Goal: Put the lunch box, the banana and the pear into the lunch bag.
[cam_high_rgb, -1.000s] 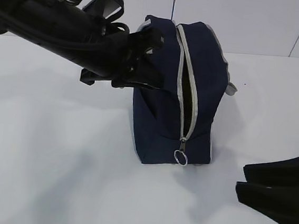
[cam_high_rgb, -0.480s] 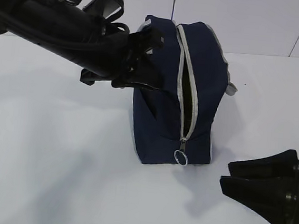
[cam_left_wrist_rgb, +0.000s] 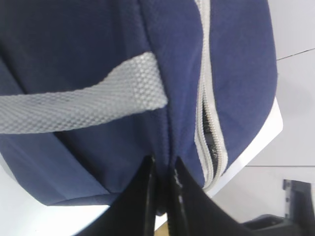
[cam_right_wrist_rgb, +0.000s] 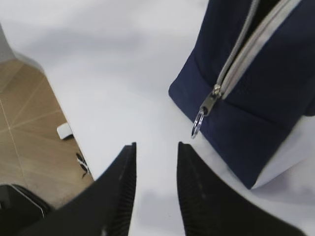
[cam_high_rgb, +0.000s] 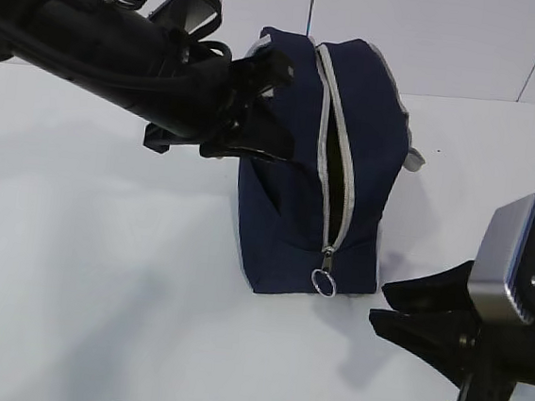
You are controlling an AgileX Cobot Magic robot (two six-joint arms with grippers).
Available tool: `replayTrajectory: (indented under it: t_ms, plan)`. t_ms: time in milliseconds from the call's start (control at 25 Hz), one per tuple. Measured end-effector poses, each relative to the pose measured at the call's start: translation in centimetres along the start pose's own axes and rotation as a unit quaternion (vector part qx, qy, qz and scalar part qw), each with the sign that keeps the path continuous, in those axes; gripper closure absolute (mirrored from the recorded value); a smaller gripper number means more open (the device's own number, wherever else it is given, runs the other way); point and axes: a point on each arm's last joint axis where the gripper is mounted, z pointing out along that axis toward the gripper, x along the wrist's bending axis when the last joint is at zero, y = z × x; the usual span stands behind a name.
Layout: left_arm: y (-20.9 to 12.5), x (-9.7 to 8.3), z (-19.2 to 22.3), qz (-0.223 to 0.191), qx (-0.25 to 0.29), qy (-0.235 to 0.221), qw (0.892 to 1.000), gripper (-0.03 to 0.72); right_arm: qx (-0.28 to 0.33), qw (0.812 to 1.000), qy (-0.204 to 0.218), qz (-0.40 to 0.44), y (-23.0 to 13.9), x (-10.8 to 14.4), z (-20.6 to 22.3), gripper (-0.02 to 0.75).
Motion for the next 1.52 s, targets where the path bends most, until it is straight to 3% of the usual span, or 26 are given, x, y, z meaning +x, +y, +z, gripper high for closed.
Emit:
replayTrajectory:
  t_ms: [240, 400, 920, 1520]
  plan:
    - [0.0, 0.0, 0.0, 0.0, 0.0, 0.0, 1.0, 0.691, 0.022, 0.999, 0.022, -0.014, -1.2, 0.0, 1.3, 0.356]
    - [0.0, 0.0, 0.0, -0.001, 0.002, -0.001, 1.0, 0.691, 0.026, 0.999, 0.036, -0.011, -1.4, -0.2, 2.0, 0.317]
    - [-0.2, -0.1, 0.0, -0.002, 0.009, -0.003, 1.0, 0.691, 0.05, 0.996, 0.072, 0.019, -2.6, -1.7, 5.5, 0.31]
    - [-0.5, -0.1, 0.0, -0.002, 0.025, -0.008, 1.0, 0.691, 0.057, 0.996, 0.066, 0.004, -2.6, -3.1, 7.0, 0.309]
